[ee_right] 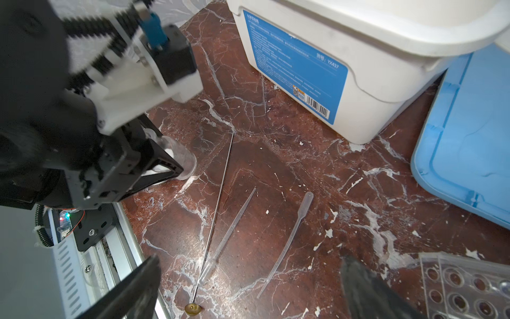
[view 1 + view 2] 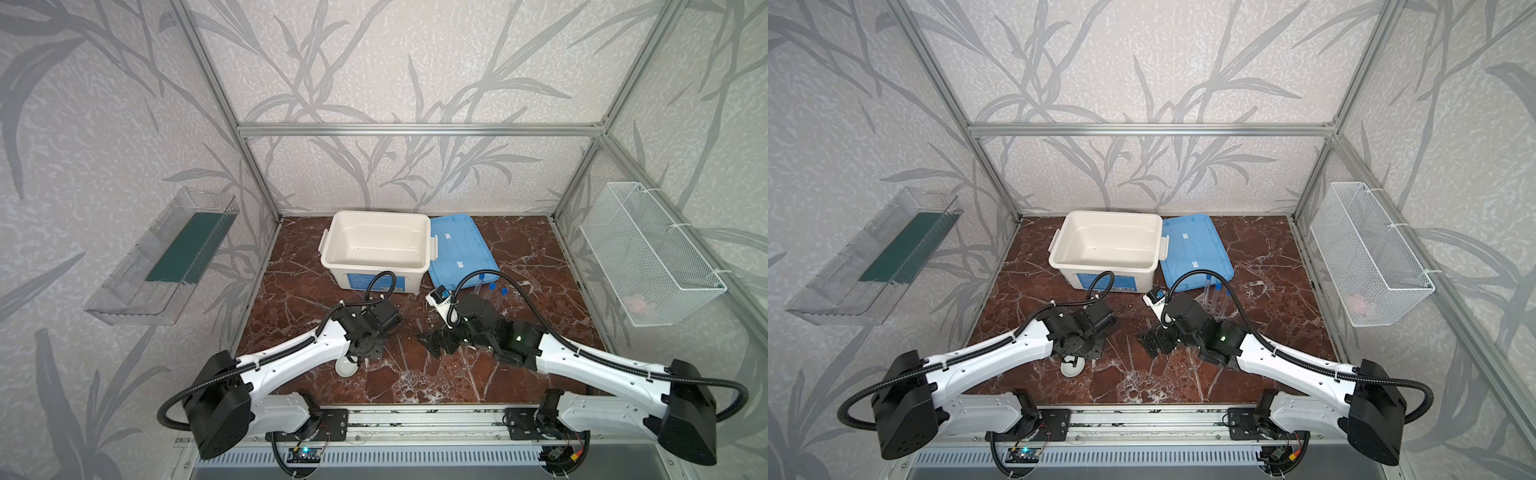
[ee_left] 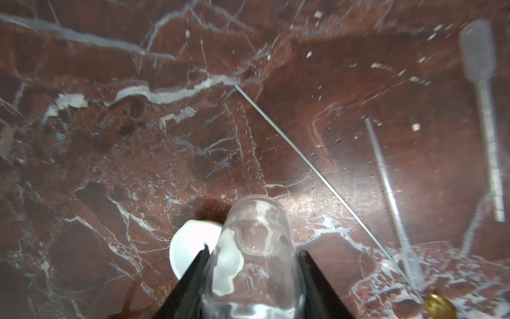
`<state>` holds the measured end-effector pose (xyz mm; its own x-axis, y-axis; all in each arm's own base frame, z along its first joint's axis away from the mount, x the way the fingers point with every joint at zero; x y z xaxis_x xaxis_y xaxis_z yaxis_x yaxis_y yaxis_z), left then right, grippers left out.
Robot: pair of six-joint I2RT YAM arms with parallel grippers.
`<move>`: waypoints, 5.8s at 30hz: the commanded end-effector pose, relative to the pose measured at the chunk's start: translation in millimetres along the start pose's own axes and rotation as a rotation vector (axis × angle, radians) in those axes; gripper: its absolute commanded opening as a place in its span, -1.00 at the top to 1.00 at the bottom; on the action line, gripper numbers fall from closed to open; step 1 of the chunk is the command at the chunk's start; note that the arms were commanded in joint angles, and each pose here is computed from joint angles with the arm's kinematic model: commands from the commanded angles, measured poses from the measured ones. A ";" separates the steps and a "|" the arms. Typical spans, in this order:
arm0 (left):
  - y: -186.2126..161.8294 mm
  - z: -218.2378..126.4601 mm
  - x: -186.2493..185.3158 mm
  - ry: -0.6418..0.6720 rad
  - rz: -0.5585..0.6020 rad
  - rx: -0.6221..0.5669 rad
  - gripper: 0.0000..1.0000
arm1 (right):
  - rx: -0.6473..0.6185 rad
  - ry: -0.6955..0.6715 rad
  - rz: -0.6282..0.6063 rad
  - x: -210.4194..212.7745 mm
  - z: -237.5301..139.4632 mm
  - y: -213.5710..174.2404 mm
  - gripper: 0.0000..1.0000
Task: Organize the chemistry lab equipment
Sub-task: 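Grasp the small glass jar with the left gripper and lift it, then carry the jar over the bin with the left gripper while the right gripper follows, then lower the jar into the white bin and open the left gripper, then raise the left gripper out of the bin and move it toward the white dish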
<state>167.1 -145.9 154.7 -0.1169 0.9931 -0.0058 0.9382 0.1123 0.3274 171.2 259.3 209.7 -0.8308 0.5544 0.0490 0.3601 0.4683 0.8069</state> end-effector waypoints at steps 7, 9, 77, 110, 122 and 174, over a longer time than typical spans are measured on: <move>71.6 -93.0 0.3 -0.038 0.027 -0.228 0.31 | -0.204 -0.096 0.017 -7.0 -21.5 65.6 -0.98; 94.3 -107.1 -3.1 -0.068 0.013 -0.259 0.31 | -0.230 -0.107 0.017 -8.4 -22.0 77.9 -0.98; 307.4 51.0 -35.1 -0.020 -0.170 -0.088 0.30 | -0.131 -0.221 0.020 -95.1 37.0 182.4 -1.00; 296.0 57.5 -47.5 -0.050 -0.200 -0.102 0.26 | -0.056 -0.219 0.038 -102.1 60.4 150.9 -0.98; 275.6 99.5 -48.7 -0.006 -0.198 -0.037 0.27 | -0.053 -0.204 0.053 -101.0 65.7 144.9 -0.98; 291.0 21.4 -44.6 -0.083 -0.213 -0.206 -0.99 | -0.132 -0.214 -0.001 -100.5 6.3 136.5 -1.00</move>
<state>464.4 -157.7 195.3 -0.2898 0.9472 -0.1373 0.8334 0.3203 0.4504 316.6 277.0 291.3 -0.6826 0.7290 -0.0501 0.3593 0.3945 0.8457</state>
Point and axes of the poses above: each gripper's point midway between its finger pads, its own z axis out along the fingers, its own x axis along the line the jaws close on, y = z × x, the point moved 6 cm from there along -z, back along the fingers, and after that the axes turned 13 degrees about -z, right-handed, at the moved point
